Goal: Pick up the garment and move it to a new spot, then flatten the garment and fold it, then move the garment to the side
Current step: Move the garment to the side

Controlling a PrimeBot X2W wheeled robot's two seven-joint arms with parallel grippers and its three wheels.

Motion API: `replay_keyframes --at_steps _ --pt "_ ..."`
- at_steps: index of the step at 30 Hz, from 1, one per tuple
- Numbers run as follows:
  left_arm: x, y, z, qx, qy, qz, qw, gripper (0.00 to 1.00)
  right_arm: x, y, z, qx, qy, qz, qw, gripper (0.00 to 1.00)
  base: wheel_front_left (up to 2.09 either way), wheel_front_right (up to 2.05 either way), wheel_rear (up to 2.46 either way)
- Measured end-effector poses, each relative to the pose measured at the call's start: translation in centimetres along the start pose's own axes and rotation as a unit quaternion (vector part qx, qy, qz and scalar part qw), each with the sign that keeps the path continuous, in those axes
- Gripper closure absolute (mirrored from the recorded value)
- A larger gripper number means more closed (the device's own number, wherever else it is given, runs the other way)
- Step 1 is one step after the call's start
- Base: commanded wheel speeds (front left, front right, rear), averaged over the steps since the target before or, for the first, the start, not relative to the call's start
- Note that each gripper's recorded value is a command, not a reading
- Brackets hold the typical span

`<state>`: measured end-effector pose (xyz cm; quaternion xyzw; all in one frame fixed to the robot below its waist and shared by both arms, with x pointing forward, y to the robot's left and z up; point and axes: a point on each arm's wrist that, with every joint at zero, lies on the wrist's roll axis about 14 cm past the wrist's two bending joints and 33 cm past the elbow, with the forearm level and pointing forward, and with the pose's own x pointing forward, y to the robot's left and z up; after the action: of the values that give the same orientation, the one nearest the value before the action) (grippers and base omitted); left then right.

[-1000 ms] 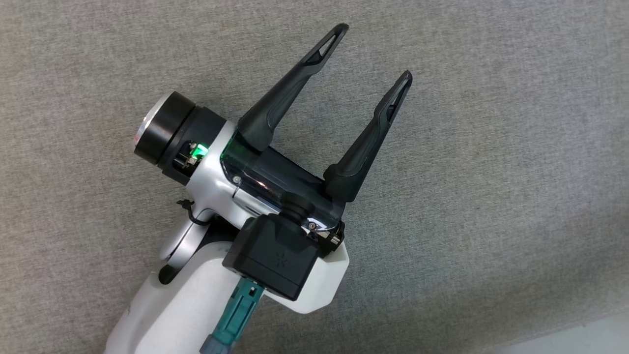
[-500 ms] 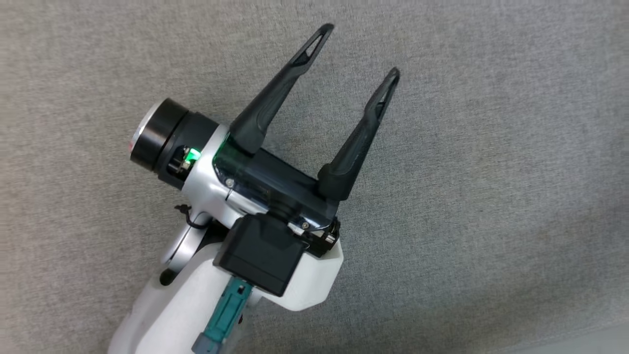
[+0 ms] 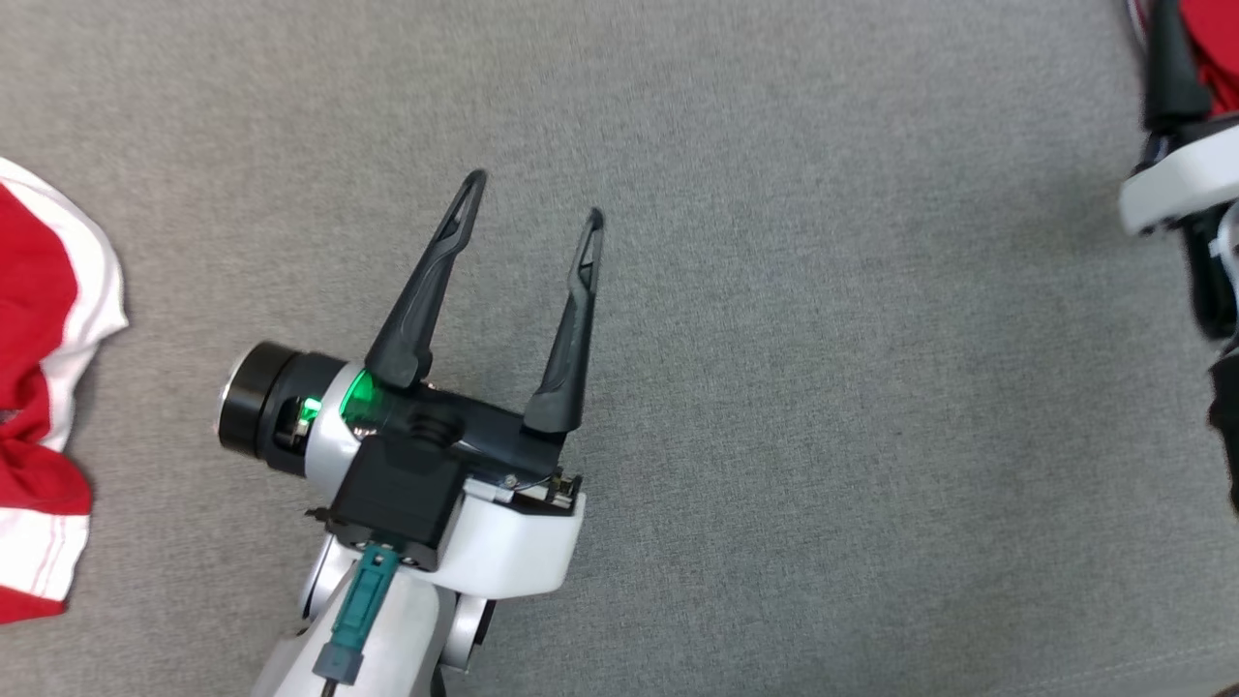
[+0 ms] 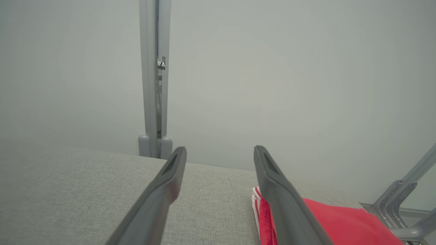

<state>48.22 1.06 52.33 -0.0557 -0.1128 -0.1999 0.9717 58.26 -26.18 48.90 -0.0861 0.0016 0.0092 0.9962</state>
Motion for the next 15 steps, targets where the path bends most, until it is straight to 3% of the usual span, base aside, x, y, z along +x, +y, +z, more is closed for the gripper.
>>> replay_keyframes --at_steps 5,15 --pt "-2.7 2.3 1.7 -0.007 0.006 0.068 0.998 0.00 -2.7 4.6 3.1 0.041 -0.039 0.057 0.997 0.00 0.00 0.00 0.00" --pt "-8.4 6.9 2.7 0.005 0.031 0.167 0.985 0.00 -8.4 10.3 8.0 0.083 -0.102 0.119 0.984 0.00 0.00 0.00 0.00"
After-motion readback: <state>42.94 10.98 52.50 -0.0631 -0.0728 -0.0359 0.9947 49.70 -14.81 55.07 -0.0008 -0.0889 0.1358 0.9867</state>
